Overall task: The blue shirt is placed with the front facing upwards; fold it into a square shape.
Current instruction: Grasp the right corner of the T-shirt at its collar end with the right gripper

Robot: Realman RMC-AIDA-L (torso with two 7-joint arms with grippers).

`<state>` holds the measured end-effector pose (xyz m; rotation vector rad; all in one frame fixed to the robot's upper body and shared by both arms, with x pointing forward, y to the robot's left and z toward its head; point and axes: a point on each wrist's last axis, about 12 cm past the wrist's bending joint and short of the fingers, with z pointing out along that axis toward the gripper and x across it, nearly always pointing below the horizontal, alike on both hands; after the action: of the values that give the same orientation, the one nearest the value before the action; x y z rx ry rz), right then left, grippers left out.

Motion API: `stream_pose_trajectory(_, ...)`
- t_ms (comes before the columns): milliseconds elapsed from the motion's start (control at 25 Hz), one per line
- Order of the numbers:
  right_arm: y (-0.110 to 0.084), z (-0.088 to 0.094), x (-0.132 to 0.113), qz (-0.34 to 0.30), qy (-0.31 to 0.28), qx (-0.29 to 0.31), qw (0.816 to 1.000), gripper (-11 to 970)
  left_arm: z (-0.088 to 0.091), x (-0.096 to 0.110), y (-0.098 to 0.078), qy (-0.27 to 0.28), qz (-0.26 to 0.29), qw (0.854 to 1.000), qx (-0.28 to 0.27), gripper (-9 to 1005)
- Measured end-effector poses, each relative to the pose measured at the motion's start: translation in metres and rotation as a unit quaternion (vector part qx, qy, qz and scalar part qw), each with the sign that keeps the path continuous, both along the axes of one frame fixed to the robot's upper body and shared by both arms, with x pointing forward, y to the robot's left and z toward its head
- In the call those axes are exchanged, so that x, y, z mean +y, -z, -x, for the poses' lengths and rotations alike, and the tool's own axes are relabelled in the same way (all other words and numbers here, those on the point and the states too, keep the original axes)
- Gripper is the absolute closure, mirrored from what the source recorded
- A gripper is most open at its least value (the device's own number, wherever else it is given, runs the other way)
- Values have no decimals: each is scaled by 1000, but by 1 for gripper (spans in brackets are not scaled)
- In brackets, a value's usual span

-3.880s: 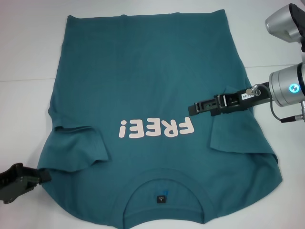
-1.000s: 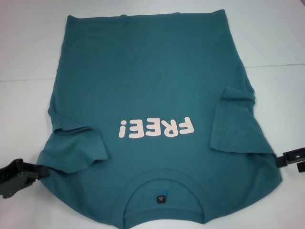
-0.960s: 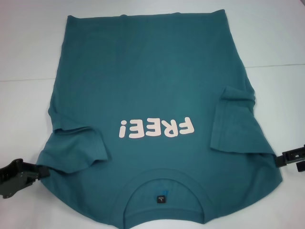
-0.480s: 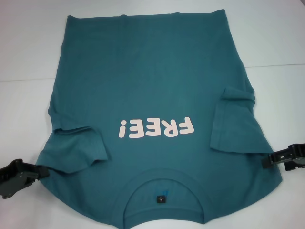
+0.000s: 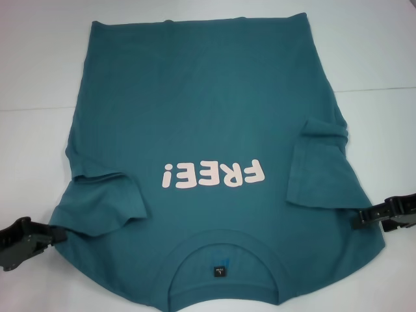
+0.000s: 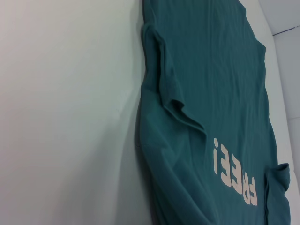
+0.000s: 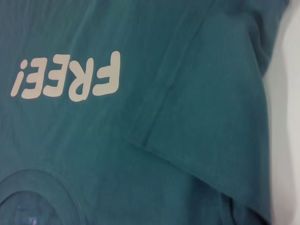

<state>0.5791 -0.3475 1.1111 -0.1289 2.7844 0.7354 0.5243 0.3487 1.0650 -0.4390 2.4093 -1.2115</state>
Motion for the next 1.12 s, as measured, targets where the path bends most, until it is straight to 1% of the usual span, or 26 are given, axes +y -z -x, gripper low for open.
stream_pose_trajectory(320, 7, -4, 10, 0, -8, 6, 1000, 39, 0, 0, 0, -1, -1, 1000, 0, 963)
stream_pose_trajectory(760, 8, -8, 23, 12, -23, 20, 999, 40, 0, 0, 1, -2, -1, 1000, -1, 960)
stream_pose_trajectory(1000, 7, -8, 24, 12, -27, 22, 999, 253, 0, 0, 0, -2, -1, 1000, -2, 958)
stream_pose_trajectory(1120, 6, -8, 25, 11, -28, 24, 999, 383, 0, 0, 1, -2, -1, 1000, -2, 957)
